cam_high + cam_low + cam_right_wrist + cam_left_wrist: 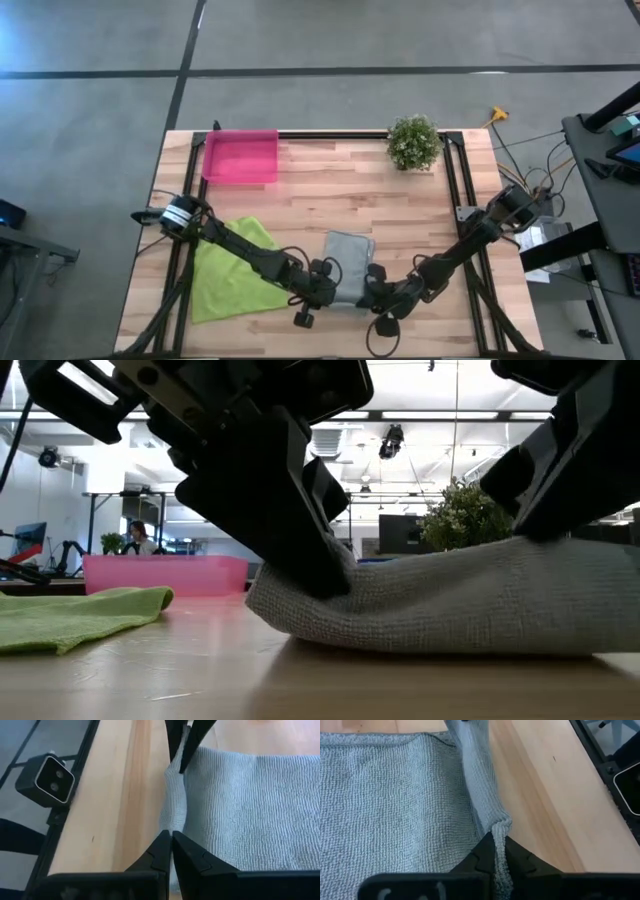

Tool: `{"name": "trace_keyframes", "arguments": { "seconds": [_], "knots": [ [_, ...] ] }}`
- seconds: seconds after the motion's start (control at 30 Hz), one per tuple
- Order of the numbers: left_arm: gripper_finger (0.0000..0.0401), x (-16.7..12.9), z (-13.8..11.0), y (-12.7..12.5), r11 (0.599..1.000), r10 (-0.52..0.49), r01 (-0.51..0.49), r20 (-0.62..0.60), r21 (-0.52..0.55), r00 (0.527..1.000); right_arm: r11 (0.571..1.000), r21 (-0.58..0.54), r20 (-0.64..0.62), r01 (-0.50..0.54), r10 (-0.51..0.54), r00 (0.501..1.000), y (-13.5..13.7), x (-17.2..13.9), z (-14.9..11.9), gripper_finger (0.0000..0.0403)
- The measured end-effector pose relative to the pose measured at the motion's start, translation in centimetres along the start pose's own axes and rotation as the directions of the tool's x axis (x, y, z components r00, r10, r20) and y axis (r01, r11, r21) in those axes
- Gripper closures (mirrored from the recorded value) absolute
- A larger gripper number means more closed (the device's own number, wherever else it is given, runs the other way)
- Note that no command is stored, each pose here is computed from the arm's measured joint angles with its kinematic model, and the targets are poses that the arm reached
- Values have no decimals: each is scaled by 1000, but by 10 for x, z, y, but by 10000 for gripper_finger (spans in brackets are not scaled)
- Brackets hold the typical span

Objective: Roll microfiber towels into tight, uniform cylinder then place into a basket
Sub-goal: Roll the blue microfiber cloth

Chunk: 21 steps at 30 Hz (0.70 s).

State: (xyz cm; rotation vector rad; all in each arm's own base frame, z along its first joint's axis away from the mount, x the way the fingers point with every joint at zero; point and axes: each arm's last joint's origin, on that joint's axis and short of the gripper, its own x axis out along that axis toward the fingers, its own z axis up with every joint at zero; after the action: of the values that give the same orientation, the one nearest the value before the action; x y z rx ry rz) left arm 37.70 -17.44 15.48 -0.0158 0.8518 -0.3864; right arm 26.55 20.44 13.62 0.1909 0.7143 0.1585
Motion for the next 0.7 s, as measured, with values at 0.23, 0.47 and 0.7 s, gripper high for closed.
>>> {"name": "trace_keyframes", "arguments": {
  "seconds": [0.23, 0.47, 0.7],
  "knots": [
    [401, 2, -6, 1, 999, 7, -8, -17, -51, 1000, 1000, 10, 0, 1, -1, 1000, 0, -1, 0, 342],
    [401, 3, -7, 2, 996, 15, -15, -1, -89, 1000, 1000, 21, 43, 1, -2, 999, 4, -1, 8, 272],
    [401, 3, -1, 1, 977, 44, -29, 67, -210, 997, 998, 65, 19, 22, -24, 1000, 5, 15, 1, 228]
  ]
}}
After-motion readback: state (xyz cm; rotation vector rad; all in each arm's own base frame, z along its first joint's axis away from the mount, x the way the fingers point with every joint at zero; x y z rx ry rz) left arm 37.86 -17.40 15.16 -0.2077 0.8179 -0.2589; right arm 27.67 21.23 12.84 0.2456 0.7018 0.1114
